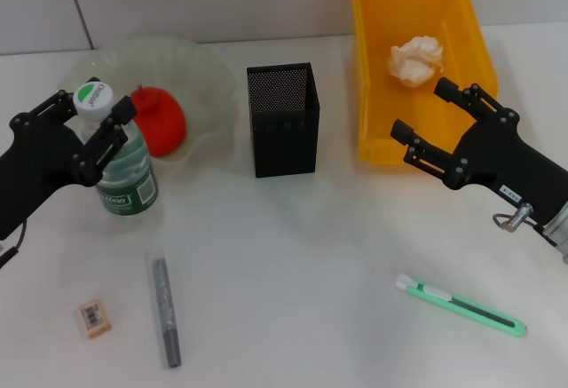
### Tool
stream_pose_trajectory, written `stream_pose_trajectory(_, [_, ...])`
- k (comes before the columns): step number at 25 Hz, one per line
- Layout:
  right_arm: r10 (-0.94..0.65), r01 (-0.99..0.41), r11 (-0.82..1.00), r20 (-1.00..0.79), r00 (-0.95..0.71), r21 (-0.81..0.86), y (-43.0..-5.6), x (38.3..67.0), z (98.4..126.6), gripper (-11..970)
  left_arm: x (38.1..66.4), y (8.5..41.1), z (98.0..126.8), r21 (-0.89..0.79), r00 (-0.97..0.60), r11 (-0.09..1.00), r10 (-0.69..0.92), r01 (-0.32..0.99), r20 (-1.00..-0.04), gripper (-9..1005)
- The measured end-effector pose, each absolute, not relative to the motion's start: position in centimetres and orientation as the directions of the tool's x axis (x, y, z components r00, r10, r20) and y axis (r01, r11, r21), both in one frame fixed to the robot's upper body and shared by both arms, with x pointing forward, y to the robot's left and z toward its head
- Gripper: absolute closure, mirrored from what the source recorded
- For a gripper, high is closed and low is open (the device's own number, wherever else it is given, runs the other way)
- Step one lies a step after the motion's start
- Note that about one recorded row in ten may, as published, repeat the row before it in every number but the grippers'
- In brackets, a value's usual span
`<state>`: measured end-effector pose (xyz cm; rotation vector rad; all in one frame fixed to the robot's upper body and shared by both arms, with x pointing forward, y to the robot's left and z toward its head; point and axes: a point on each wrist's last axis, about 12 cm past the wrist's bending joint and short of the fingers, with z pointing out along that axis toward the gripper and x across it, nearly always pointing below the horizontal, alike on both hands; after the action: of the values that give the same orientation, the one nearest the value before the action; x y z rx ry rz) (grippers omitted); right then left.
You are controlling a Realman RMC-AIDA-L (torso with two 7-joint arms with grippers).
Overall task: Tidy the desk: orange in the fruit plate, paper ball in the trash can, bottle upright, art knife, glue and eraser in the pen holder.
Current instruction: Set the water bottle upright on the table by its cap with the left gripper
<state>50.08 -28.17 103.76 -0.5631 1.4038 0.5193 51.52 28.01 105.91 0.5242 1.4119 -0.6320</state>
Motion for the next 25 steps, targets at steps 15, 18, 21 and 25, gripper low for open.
stream_pose_trajectory(15, [0.008,-0.643,0.763,-0.995,0.100,-0.058,-28.1,50.1,103.8,129,50.9,28.7,105.3,-0.046,0.053,0.767,-0.103,0.640,-0.993,484])
stream_pose_trajectory(18, [0.008,-0.643,0.763,-0.995,0.099,-0.058,-28.1,50.2,103.8,129,50.7,28.7,105.4,-0.045,0.060,0.763,-0.110,0.645,-0.992,483])
stream_pose_trajectory(21, [0.005,-0.642,0.764,-0.995,0.097,-0.059,-28.0,50.2,103.8,129,50.5,28.7,105.4,-0.047,0.064,0.760,-0.116,0.648,-0.991,482])
stream_pose_trajectory(25, [0.002,-0.642,0.764,-0.995,0.096,-0.061,-28.0,50.4,103.8,129,50.0,28.8,105.3,-0.048,0.068,0.759,-0.121,0.649,-0.990,480])
